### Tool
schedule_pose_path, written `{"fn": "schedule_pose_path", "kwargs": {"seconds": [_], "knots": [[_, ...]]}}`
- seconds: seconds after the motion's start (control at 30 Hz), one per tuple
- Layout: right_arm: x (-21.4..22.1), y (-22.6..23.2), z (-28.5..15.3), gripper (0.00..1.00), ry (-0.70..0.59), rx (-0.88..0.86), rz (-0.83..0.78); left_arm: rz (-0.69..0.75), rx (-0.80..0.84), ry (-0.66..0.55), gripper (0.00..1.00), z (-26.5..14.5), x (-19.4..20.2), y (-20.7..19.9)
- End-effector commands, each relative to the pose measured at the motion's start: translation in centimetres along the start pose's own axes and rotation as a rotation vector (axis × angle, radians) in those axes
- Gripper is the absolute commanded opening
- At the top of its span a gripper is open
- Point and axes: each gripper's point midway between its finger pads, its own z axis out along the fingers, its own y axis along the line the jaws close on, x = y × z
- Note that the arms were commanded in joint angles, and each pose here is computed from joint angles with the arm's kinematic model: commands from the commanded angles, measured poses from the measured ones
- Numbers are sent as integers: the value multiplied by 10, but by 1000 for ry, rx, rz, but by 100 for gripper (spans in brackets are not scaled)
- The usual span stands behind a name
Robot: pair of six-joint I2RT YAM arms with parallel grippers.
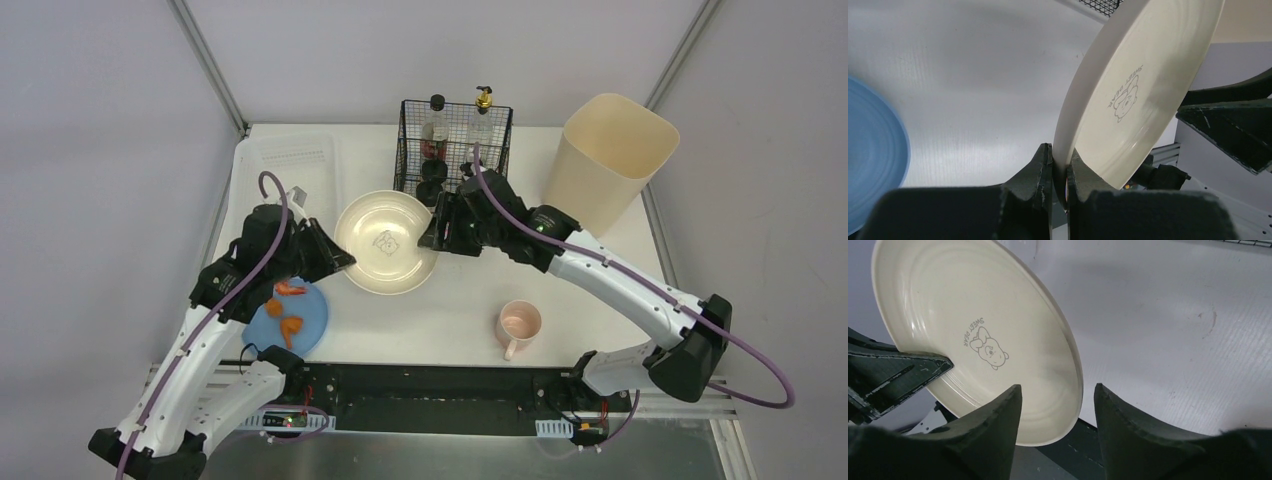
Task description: Clear the kitchen counter
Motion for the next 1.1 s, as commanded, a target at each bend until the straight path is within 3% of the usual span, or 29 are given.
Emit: {"fn": "schedule_pose_path", "kwargs": {"seconds": [0.0,0.5,1.07], "knots": [[-17,5,-21,59,-95,-16,0,19,6,-73,0,2,-18,-7],[8,-45,-41,66,-121,76,11,-117,-15,-195,0,28,-90,3],[36,-85,-55,66,-119,126,19,-539,-9,-497,0,45,-218,84]]}}
